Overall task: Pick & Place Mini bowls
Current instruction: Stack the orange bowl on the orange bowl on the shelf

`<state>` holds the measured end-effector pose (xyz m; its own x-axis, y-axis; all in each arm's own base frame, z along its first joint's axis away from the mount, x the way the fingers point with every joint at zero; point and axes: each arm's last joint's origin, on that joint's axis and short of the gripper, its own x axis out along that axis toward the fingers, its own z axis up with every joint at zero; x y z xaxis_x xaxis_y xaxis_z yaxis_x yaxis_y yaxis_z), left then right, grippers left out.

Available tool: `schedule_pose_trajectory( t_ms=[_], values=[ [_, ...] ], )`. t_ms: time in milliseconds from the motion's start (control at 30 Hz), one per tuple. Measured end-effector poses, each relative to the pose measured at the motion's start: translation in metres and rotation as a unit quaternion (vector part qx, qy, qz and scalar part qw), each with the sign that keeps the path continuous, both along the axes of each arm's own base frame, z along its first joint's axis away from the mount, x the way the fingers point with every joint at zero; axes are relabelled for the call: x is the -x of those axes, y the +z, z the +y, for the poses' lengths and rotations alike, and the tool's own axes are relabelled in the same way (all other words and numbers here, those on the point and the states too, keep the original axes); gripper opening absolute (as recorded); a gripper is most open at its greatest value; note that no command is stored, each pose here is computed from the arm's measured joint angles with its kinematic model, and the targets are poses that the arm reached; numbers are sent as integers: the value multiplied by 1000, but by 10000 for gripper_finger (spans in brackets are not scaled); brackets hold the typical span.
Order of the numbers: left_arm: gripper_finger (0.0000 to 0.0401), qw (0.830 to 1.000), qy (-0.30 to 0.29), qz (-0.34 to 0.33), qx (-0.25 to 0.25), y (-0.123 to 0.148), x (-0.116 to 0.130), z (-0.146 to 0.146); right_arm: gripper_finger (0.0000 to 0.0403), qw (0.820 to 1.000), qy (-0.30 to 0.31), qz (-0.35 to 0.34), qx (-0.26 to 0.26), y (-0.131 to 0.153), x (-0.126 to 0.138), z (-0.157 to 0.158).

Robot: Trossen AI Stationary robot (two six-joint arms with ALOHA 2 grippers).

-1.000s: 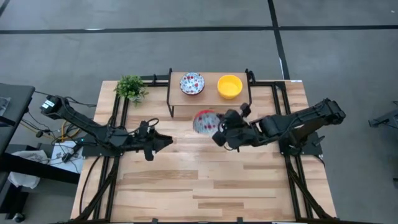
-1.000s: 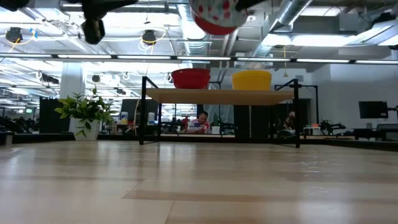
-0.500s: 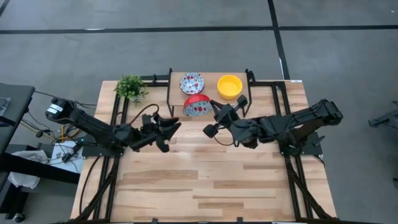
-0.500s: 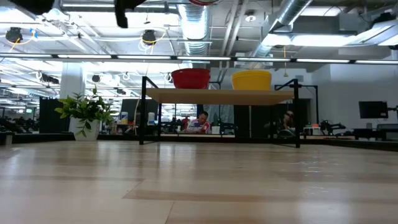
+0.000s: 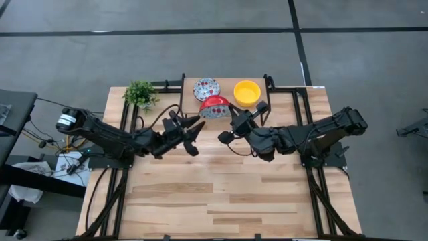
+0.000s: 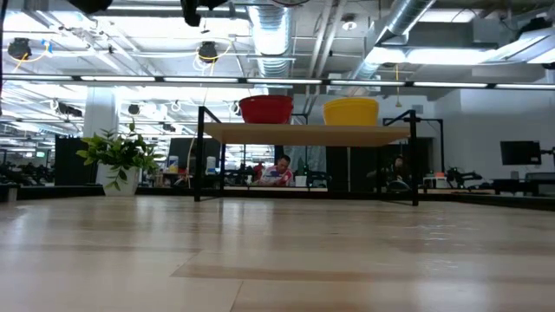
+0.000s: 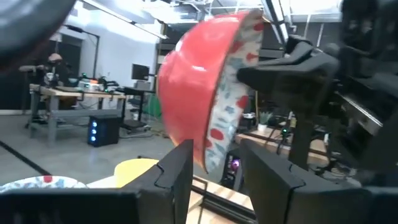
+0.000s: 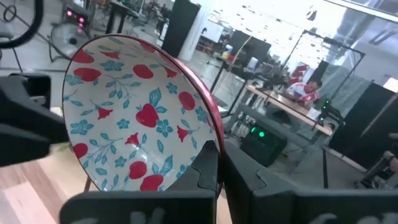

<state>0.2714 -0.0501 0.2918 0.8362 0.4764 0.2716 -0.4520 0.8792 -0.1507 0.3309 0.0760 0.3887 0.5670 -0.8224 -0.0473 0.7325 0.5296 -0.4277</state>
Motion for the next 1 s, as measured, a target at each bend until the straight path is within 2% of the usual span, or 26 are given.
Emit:
schedule_pose_trajectory(
  t_ms=[367,533,700,1000],
  values=[
    [128,1000,26,-11,14,1,-3,15,0,1000,7,6,2,0,0,0],
    [88,999,16,-26,34,1,-4,19,0,1000,7,6,2,0,-1,0],
    [17,998,6,-37,51,0,-5,24,0,1000,4,5,2,0,0,0],
    [4,996,-15,-56,73,0,-6,31,0,1000,7,-2,0,2,0,0]
  ],
)
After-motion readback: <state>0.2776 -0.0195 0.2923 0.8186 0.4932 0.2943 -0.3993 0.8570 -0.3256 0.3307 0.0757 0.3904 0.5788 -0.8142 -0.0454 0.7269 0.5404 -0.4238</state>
